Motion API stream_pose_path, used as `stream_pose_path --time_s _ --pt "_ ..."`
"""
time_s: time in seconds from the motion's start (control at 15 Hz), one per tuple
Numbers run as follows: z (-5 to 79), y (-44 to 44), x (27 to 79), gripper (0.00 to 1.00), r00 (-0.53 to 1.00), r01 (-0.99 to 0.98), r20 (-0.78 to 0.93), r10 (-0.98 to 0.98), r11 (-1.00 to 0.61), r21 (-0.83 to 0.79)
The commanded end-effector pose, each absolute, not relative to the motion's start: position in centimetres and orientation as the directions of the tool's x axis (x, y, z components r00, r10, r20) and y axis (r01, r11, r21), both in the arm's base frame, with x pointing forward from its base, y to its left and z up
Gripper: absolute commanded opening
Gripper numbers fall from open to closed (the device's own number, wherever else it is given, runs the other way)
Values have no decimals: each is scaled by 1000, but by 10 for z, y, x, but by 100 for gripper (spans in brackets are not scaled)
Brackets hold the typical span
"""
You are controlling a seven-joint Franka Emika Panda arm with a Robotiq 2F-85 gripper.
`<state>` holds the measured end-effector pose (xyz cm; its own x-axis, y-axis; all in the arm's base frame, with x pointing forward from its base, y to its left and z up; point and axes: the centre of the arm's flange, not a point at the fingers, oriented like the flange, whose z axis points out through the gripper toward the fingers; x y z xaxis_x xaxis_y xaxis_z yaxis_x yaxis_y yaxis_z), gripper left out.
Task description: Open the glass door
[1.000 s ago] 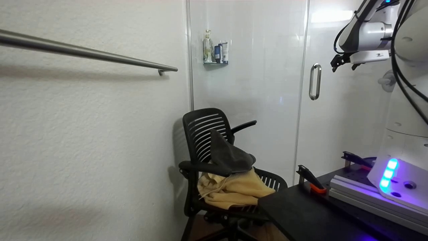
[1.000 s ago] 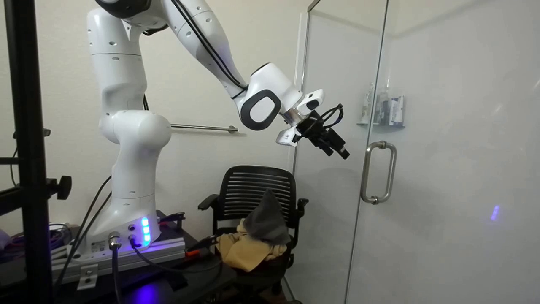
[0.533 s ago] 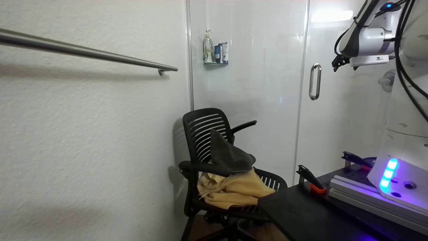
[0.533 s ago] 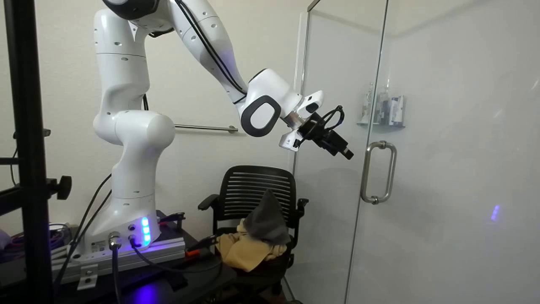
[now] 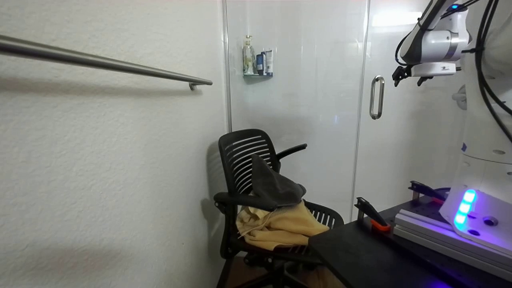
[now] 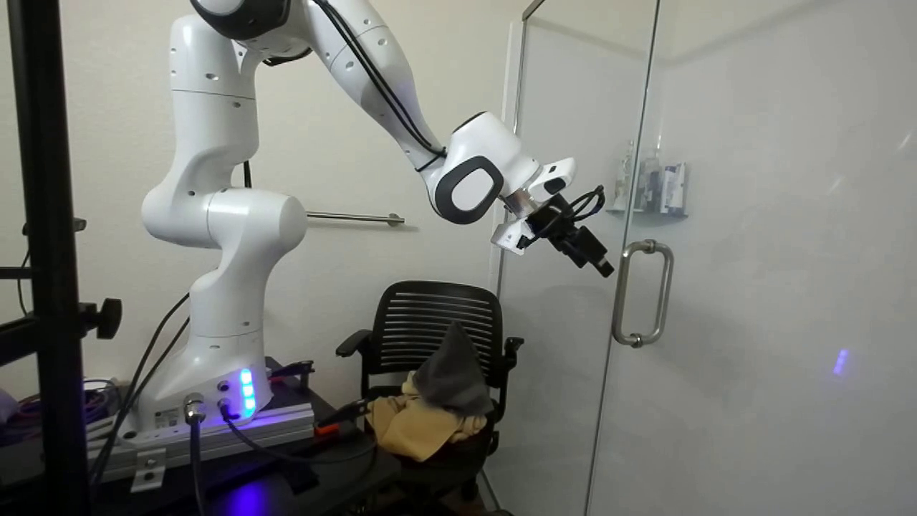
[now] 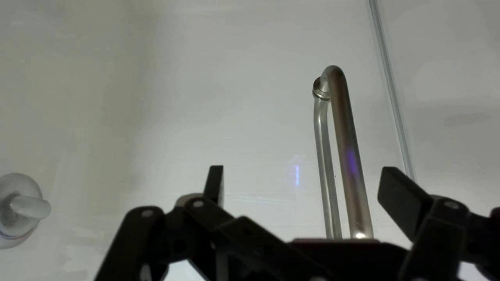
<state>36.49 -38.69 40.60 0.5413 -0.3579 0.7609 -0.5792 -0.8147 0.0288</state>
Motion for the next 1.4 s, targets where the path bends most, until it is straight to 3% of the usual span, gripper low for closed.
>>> stream_pose_path --time_s 0.0,0.93,1.33 --pt "409 -390 370 100 549 -578 753 -362 -816 29" --pt "395 -426 427 100 587 -508 753 -298 -860 55" --pt "382 -447 450 100 657 -459 655 -372 -887 -44"
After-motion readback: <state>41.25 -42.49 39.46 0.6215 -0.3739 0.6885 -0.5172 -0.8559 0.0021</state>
